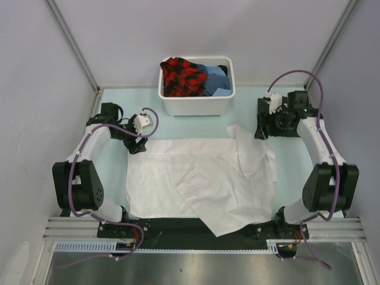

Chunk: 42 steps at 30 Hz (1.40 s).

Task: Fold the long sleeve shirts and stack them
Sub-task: Fold the shirt

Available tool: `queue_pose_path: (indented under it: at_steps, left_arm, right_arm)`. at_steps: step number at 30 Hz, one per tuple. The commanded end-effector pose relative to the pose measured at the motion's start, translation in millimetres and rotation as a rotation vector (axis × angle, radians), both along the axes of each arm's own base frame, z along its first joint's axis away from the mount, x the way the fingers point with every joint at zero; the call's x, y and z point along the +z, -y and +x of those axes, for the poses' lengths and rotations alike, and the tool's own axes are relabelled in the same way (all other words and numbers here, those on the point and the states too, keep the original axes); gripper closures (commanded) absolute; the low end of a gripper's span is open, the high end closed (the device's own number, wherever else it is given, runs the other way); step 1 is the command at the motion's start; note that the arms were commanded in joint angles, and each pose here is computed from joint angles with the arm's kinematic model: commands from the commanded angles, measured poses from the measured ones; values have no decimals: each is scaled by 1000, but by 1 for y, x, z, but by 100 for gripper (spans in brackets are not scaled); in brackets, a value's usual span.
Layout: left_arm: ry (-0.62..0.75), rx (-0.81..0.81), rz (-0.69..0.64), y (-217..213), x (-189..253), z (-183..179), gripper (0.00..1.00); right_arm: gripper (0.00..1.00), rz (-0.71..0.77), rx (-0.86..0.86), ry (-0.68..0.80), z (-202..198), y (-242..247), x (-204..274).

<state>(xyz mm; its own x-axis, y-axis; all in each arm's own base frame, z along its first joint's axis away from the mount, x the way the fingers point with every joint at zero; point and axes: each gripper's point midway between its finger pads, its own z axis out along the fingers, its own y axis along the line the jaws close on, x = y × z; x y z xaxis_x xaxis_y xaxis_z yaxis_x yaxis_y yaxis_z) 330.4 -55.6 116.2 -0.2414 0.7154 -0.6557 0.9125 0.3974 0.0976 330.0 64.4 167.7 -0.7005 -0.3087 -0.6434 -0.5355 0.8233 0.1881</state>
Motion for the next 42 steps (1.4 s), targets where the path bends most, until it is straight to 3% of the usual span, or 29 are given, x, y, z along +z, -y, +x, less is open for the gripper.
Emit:
queue_pose_path:
  at_steps: [1, 7, 11, 18, 21, 28, 29, 35, 36, 42]
  left_arm:
    - [15, 114, -151, 14, 28, 24, 16]
    - [39, 146, -175, 16, 46, 32, 15]
    - [45, 169, -168, 14, 51, 35, 15]
    - [57, 179, -152, 11, 54, 37, 14]
    - [64, 180, -149, 10, 56, 40, 14]
    - [81, 168, -146, 10, 60, 43, 14]
    - [84, 164, -146, 10, 59, 43, 14]
    - [129, 169, -166, 12, 73, 46, 13]
    - [133, 169, -172, 13, 75, 45, 12]
    - [126, 162, -230, 22, 88, 41, 12]
  right_arm:
    - [25, 53, -143, 94, 81, 7, 7]
    - [29, 70, -146, 1, 133, 8, -41]
    - [28, 95, -117, -73, 142, 1, -75]
    - [28, 120, -25, -175, 125, -23, -107]
    - [34, 119, -19, -203, 118, -23, -119]
    - [100, 187, 39, -194, 115, -35, -96]
    - [100, 196, 52, -176, 113, -37, -84]
    - [100, 223, 134, -66, 79, -59, -9]
    - [100, 206, 155, 6, 68, -61, 18]
    - [100, 4, 399, 61, -43, -98, -9]
